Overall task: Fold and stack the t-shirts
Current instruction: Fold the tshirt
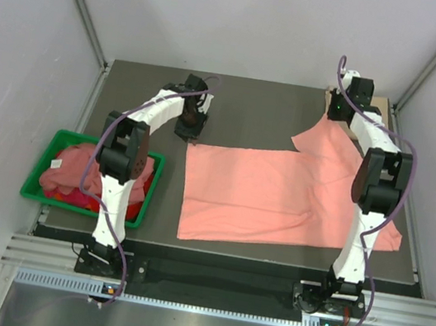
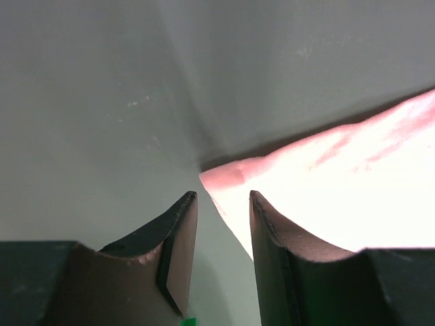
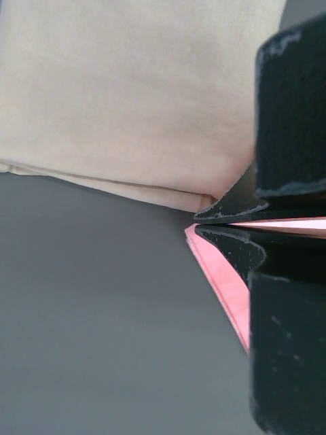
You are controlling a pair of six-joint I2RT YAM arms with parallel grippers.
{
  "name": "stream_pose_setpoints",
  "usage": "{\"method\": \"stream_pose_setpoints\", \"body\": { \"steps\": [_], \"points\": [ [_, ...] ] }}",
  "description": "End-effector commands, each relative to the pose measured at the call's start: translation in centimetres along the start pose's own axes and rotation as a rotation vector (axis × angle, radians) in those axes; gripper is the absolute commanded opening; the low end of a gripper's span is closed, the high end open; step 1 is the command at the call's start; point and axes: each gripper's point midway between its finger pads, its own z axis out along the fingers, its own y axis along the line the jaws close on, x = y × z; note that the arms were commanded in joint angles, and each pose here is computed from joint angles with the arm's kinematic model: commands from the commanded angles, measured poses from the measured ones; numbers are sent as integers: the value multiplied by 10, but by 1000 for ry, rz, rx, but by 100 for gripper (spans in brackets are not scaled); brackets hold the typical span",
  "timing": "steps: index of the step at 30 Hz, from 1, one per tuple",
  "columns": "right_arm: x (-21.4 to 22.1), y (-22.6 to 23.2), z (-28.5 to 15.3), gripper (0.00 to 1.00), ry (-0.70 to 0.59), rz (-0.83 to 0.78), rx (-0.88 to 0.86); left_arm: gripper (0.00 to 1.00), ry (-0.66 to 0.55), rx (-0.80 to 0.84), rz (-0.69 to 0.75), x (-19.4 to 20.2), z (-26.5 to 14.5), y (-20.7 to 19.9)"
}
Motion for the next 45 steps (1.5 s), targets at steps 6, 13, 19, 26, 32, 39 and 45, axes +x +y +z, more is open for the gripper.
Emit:
{"method": "stream_pose_setpoints", "body": {
  "steps": [6, 13, 19, 26, 32, 39, 45],
  "points": [
    [-40, 10, -26, 0, -126, -4, -20, 42, 65, -49, 1, 15, 12, 12],
    [-41, 8, -38, 0, -139, -20, -5, 42, 91, -49, 9, 20, 29, 13],
    [-39, 9, -42, 0, -138, -24, -4, 38, 104, -47, 32, 22, 35, 14],
    [-39, 9, -50, 0, -154, -27, 2, 0, 103, -4, 20, 16, 27, 4],
    [-32, -12, -74, 0, -166, 26, 124, 0, -13, -39, -101, -4, -16, -2],
    [-14, -81, -109, 0, -185, 140, 320, 0, -77, -103, -192, 9, -35, 6],
    [-3, -117, -144, 0, -257, 275, 438, 0, -129, -42, -240, 14, -49, -6]
  ]
}}
